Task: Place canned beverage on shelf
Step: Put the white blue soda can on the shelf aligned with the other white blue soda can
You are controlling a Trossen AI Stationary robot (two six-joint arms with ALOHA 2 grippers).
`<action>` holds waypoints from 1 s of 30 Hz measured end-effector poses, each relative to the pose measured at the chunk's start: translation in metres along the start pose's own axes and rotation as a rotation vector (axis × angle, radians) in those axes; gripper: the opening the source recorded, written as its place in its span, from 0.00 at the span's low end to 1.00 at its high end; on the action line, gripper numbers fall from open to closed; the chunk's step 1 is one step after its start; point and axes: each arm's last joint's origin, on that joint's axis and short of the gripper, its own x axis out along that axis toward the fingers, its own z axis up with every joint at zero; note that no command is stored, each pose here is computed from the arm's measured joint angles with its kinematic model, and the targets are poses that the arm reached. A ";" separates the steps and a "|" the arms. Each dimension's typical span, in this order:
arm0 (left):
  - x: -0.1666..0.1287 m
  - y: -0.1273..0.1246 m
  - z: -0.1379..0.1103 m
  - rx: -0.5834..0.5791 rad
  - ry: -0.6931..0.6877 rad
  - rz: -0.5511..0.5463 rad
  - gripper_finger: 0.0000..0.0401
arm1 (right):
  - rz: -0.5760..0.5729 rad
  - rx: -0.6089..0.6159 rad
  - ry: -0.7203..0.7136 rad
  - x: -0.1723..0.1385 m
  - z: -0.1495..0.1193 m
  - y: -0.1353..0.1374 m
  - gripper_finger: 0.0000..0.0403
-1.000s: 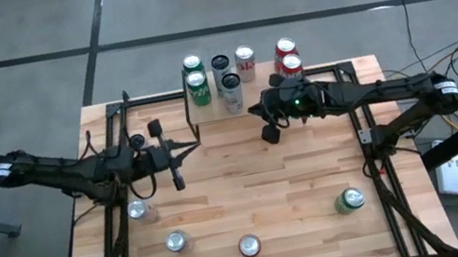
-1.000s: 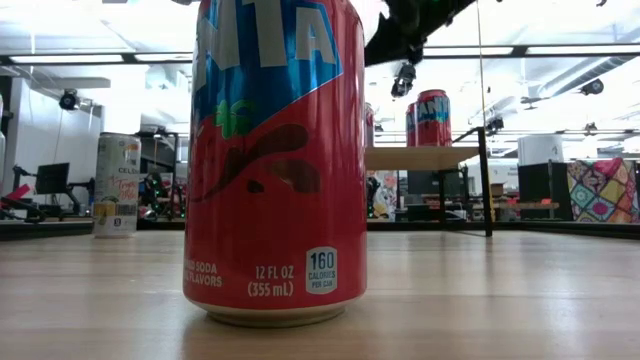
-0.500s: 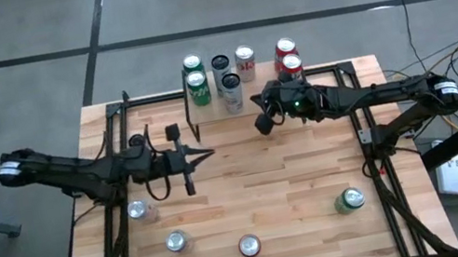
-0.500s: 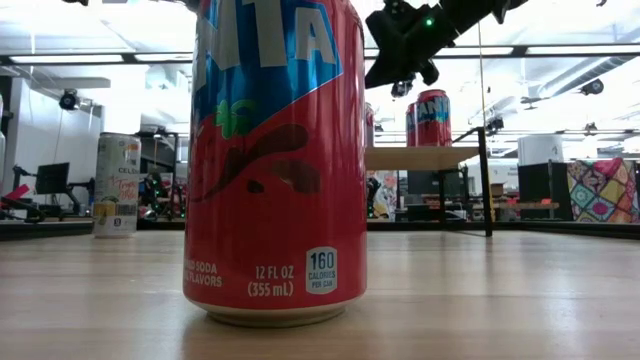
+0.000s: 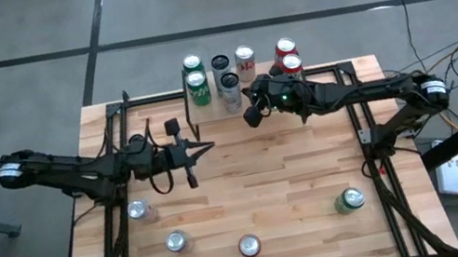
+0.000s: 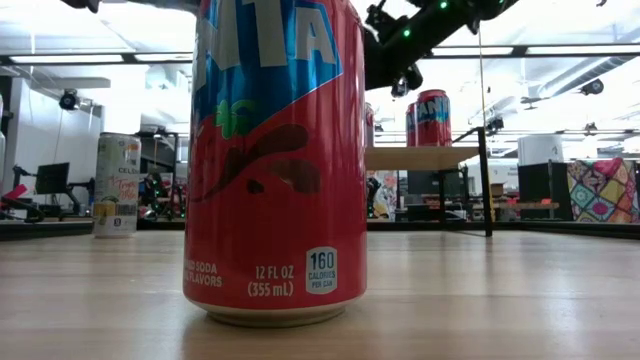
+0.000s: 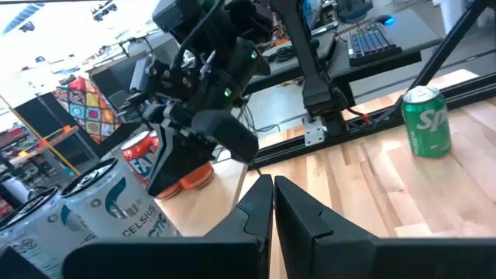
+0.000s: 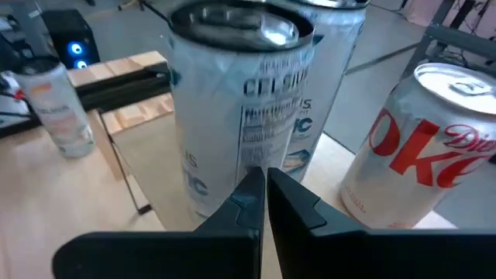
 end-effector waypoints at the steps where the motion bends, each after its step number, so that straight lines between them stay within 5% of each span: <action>1: 0.000 0.000 0.000 0.000 0.002 0.001 0.00 | -0.002 -0.004 0.007 0.003 0.000 0.001 0.02; 21: 0.001 0.004 -0.003 0.000 0.044 0.068 0.00 | -0.008 -0.028 0.090 -0.004 0.018 0.002 0.02; 30: 0.008 0.036 -0.014 0.039 0.032 0.110 0.00 | 0.006 -0.130 0.029 -0.022 0.032 -0.004 0.02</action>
